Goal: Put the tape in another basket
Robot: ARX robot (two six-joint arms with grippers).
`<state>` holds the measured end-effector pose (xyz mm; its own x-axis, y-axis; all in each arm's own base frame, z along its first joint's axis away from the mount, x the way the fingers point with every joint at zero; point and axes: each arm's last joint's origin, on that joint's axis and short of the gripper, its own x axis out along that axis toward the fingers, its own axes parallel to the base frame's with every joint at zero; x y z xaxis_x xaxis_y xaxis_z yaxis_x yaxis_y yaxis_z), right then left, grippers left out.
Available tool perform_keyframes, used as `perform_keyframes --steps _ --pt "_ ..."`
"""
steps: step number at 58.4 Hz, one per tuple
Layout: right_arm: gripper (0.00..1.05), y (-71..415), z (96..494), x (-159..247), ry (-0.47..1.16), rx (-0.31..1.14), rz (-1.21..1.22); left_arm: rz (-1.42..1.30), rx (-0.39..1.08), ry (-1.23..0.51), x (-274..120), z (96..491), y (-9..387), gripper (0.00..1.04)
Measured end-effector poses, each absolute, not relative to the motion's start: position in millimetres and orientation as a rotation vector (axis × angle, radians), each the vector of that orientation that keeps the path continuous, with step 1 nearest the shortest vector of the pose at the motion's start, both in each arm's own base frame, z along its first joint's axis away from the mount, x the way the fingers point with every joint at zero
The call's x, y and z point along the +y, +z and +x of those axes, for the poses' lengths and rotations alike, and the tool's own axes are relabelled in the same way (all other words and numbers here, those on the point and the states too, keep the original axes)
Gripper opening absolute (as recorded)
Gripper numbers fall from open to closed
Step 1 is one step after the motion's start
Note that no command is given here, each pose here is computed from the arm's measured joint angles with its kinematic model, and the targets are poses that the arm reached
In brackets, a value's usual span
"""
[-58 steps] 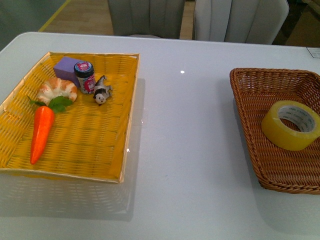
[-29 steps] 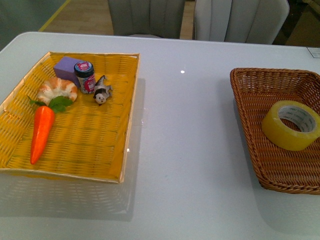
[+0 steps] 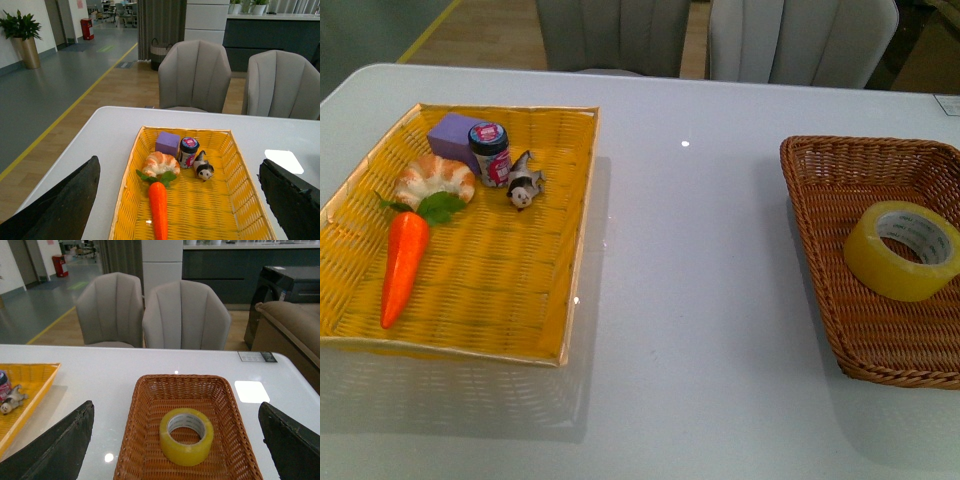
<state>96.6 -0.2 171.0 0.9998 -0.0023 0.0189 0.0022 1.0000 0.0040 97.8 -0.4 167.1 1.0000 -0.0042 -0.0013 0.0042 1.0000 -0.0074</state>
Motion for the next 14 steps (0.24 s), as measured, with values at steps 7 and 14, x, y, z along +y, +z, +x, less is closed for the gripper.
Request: perform_keyframes --steps 7,14 --pt "0.96 170.9 96.6 -0.2 -0.002 -0.019 0.004 -0.007 0.001 -0.004 -0.4 97.8 167.1 0.96" --pt "0.96 171.0 96.6 -0.2 -0.002 -0.019 0.004 -0.007 0.001 -0.004 -0.4 97.8 167.1 0.96"
